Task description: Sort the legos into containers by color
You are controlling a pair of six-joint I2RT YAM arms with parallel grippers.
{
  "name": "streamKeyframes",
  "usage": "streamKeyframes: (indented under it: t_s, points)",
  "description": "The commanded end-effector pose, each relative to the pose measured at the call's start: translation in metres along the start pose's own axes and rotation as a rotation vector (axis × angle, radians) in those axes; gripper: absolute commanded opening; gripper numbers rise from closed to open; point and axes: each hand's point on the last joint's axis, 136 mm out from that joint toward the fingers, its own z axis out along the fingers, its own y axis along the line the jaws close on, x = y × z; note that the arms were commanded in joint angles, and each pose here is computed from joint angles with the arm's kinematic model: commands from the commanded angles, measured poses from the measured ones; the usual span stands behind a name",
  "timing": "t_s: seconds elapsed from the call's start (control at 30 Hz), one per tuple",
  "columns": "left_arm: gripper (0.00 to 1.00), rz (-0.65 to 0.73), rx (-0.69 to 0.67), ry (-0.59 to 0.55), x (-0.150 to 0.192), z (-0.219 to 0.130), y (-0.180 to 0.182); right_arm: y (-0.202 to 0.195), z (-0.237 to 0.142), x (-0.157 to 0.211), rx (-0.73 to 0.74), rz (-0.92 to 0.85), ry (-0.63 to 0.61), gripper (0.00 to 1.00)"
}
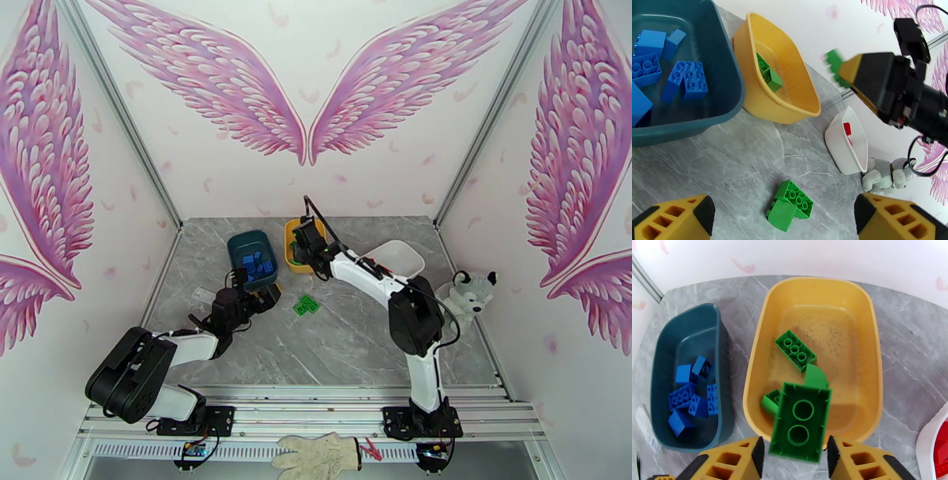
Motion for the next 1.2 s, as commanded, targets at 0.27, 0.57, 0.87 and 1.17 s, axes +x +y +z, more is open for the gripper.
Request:
streamKeyframes:
  t_s: [0.27, 0.57, 0.87, 1.17]
  points:
    - [0.99, 0.024, 0.035, -0.042, -0.015, -0.004, -0.017, -0.001, -0.038, 0.016, -0.096, -0.037, 0.030, 0.69]
    - [0.99, 0.025, 0.033, -0.041, -0.013, -0.003, -0.018, -0.019, -0.056, 0.098, -0.143, -0.082, 0.119, 0.69]
    - [0.99, 0.038, 0.034, -0.033, -0.007, 0.001, -0.024, -0.025, -0.053, 0.191, -0.115, -0.152, 0.198, 0.76]
    - [0.99, 0.038, 0.039, -0.001, 0.004, 0.015, -0.026, -0.030, -0.036, 0.219, -0.070, -0.178, 0.228, 0.66]
